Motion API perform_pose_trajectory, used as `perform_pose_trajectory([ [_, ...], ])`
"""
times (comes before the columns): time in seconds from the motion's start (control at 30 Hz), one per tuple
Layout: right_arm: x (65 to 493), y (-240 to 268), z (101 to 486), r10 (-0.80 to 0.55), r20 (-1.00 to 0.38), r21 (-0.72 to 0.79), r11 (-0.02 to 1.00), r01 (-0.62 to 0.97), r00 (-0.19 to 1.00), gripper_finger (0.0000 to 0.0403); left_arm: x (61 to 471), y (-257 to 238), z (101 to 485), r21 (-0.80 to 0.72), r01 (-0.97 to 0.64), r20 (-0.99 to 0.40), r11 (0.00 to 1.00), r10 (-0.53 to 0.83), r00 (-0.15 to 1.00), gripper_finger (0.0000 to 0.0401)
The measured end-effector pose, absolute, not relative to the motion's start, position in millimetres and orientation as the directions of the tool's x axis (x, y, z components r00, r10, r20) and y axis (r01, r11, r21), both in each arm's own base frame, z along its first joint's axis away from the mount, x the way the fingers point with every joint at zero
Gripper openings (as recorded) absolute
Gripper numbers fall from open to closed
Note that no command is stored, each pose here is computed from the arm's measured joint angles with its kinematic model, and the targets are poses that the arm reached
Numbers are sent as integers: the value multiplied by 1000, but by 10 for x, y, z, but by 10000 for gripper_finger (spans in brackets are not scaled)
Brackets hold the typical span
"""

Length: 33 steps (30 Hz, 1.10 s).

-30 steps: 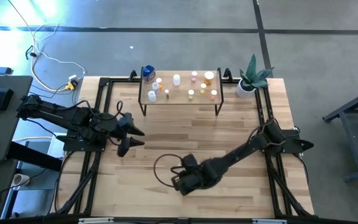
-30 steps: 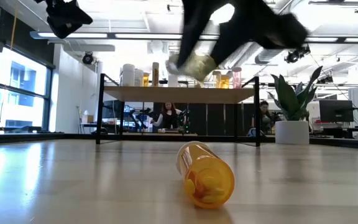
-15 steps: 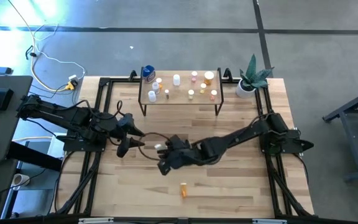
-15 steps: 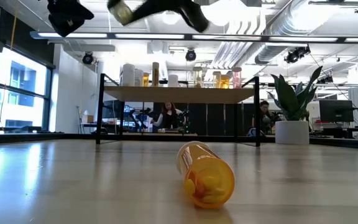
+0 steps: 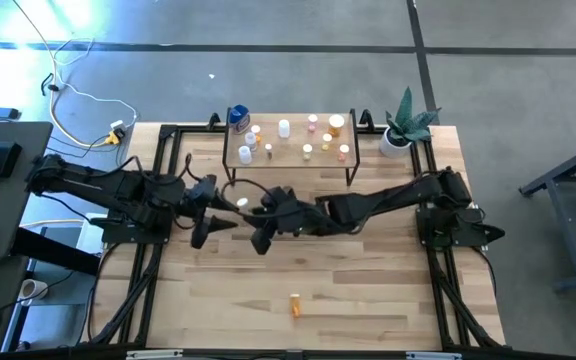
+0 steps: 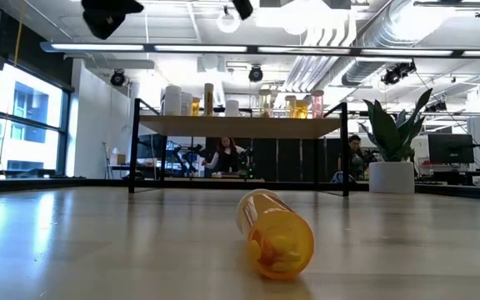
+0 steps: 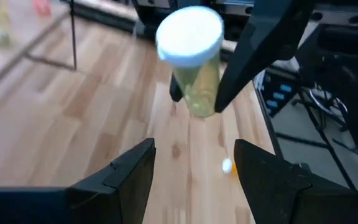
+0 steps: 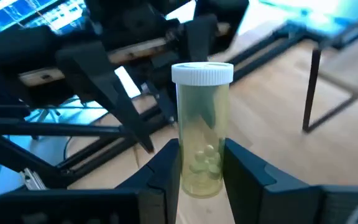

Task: Pick and place medicine bottles onto shelf by color
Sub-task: Put the yellow pill bottle on the shelf

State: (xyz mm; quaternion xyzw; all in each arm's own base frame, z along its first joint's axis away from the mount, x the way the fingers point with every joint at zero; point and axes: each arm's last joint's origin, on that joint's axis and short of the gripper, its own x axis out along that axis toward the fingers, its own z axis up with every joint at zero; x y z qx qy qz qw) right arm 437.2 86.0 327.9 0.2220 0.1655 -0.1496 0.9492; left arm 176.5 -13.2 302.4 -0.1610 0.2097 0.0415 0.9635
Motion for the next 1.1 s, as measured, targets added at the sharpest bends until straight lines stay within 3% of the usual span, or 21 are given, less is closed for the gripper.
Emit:
perform_pose_trajectory([
  [0.5,4161,460,3739,-229,-289,251,919,304,930,90,1817,177,3419,-200,-166,-22,966,165,986,211],
  [1.1,4200,100,3796,-257,-241,244,917,314,936,90,1953,479,3399,-232,-292,18,928,304,952,211],
])
